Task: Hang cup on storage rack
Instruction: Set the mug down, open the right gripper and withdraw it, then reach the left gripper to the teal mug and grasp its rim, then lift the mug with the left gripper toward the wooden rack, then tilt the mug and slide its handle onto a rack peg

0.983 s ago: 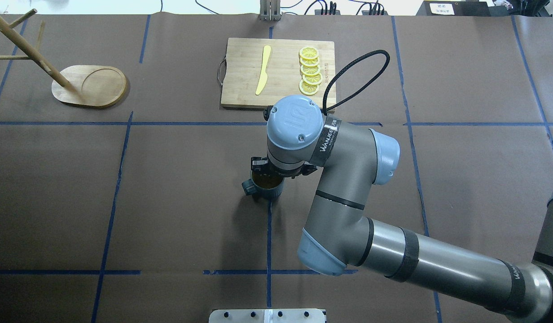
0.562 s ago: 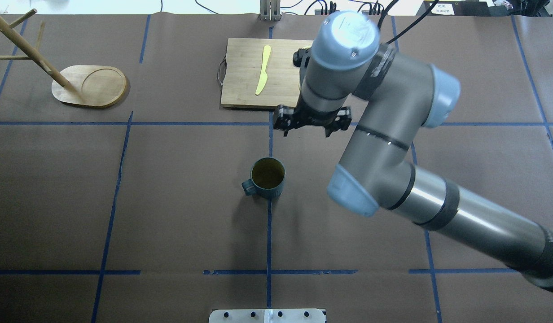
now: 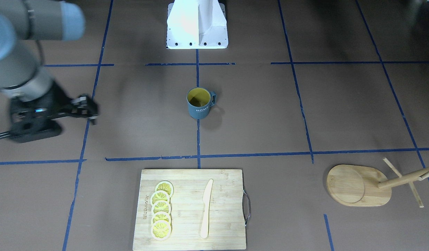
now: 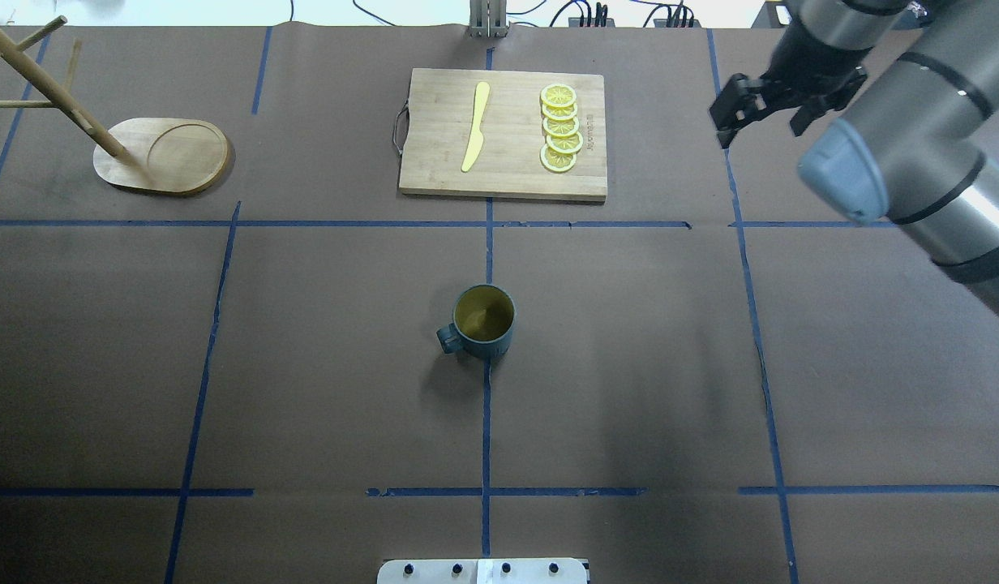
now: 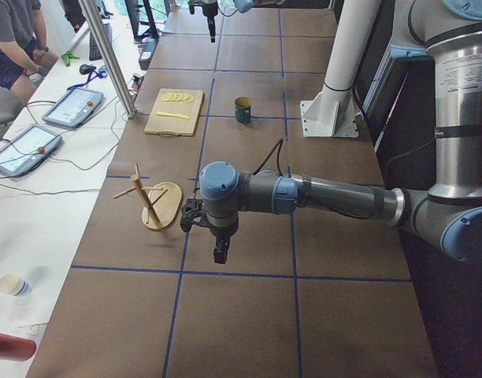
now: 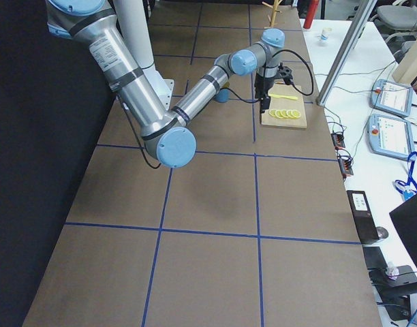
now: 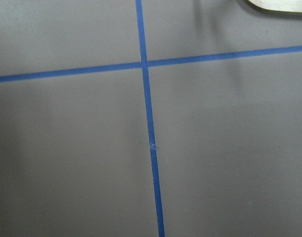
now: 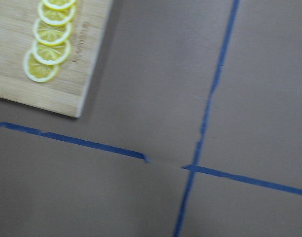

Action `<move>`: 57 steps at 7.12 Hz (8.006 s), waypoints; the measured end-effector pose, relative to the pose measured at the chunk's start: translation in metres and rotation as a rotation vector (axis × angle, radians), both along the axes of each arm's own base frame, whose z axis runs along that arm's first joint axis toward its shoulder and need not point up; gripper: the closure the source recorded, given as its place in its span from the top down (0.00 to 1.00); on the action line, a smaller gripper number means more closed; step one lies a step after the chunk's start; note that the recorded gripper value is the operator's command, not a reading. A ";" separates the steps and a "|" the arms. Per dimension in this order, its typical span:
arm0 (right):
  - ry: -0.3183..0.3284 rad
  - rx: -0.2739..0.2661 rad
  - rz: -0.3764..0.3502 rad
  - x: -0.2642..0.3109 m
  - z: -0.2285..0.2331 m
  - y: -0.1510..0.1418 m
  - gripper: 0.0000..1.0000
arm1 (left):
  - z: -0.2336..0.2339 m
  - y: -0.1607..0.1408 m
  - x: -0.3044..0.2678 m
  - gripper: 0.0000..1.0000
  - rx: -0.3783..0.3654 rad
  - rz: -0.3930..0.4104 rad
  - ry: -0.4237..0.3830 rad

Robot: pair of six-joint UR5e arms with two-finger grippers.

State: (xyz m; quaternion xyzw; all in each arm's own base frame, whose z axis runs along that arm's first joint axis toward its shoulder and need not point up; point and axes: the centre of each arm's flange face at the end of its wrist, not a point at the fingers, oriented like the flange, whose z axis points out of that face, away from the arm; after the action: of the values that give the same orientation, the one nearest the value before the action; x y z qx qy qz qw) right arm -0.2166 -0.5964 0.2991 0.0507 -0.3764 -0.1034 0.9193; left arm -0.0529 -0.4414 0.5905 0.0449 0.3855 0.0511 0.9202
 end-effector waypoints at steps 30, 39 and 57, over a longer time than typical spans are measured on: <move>0.041 -0.040 0.009 0.295 0.329 0.136 1.00 | -0.296 0.089 0.623 0.00 1.143 0.227 0.448; 0.039 -0.031 0.010 0.295 0.324 0.132 1.00 | -0.325 0.030 0.535 0.00 0.318 -0.325 0.980; 0.006 -0.017 0.010 0.293 0.316 0.129 1.00 | -0.181 -0.108 0.197 0.01 -0.921 -0.926 1.697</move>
State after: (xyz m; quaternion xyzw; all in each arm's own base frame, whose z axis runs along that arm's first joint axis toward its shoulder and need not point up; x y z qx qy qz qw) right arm 0.0765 -0.4671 0.6148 0.0445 -0.3743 -0.0956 0.9213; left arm 0.1439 -0.5491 0.4091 -0.1441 0.8270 -0.5014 0.2095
